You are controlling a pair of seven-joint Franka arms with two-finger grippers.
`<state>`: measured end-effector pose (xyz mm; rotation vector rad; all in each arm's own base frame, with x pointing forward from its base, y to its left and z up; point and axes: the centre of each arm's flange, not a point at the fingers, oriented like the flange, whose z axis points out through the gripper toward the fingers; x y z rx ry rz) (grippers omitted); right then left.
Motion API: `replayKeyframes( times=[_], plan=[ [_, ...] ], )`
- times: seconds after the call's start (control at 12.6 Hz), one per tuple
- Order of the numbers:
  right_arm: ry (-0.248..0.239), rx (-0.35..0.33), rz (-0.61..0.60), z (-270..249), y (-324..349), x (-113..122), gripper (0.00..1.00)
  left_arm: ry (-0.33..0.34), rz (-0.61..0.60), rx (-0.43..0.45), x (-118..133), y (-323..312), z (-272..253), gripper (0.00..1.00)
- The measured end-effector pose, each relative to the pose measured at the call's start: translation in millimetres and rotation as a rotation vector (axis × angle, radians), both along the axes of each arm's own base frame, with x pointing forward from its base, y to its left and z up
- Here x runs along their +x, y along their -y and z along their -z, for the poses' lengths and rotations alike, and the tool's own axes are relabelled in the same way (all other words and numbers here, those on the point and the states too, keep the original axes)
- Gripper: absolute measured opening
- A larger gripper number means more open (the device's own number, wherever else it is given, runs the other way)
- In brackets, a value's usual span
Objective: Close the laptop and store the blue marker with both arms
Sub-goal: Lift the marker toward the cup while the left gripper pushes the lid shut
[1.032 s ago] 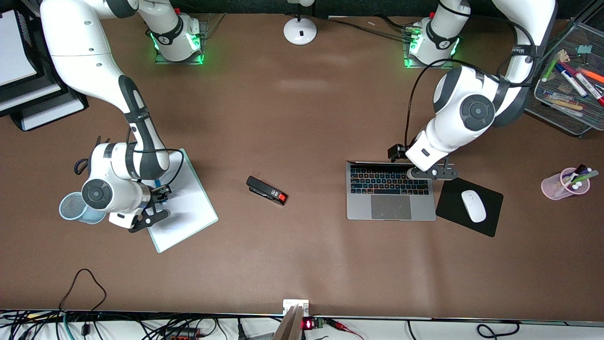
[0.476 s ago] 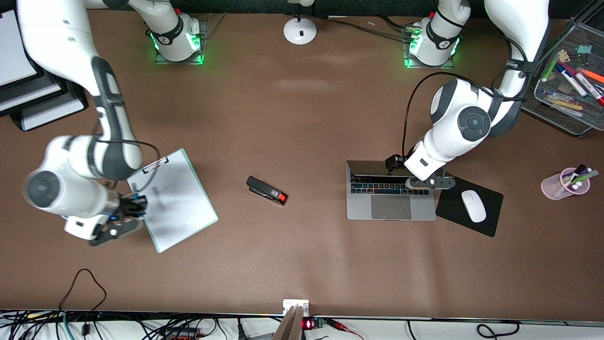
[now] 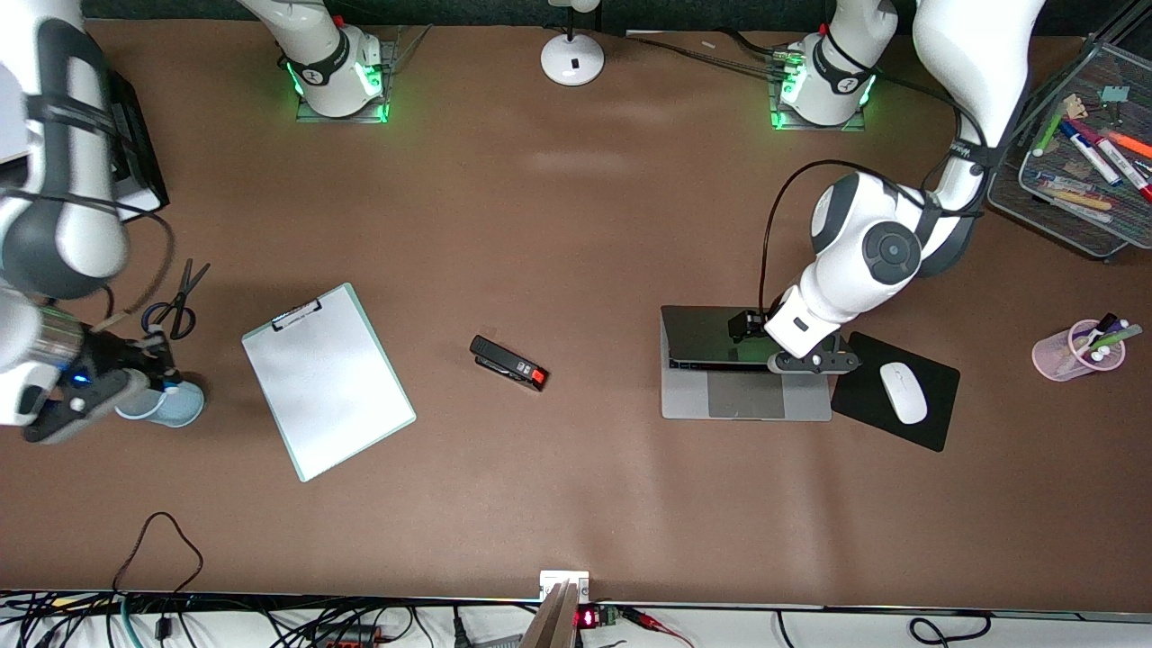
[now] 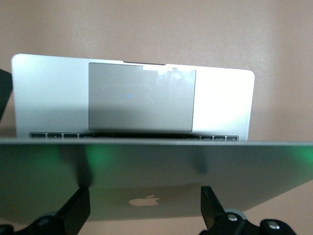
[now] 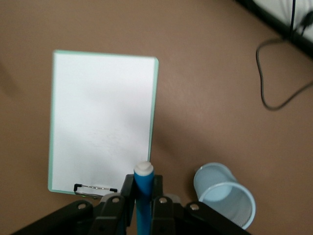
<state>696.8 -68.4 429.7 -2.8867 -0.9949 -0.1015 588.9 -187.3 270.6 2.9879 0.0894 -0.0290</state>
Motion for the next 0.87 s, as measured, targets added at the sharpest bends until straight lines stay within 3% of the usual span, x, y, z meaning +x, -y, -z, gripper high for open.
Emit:
replayKeyframes(
  times=[0.4,0.87],
  plan=[
    [0.154,0.187,-0.254,-16,55,-7,0.18,0.0,-0.015,-0.014,4,-1,36,1.0],
    [0.377,0.328,-0.433,2,147,-24,0.18,-0.013,-0.034,-0.028,8,-3,81,1.0]
  ],
)
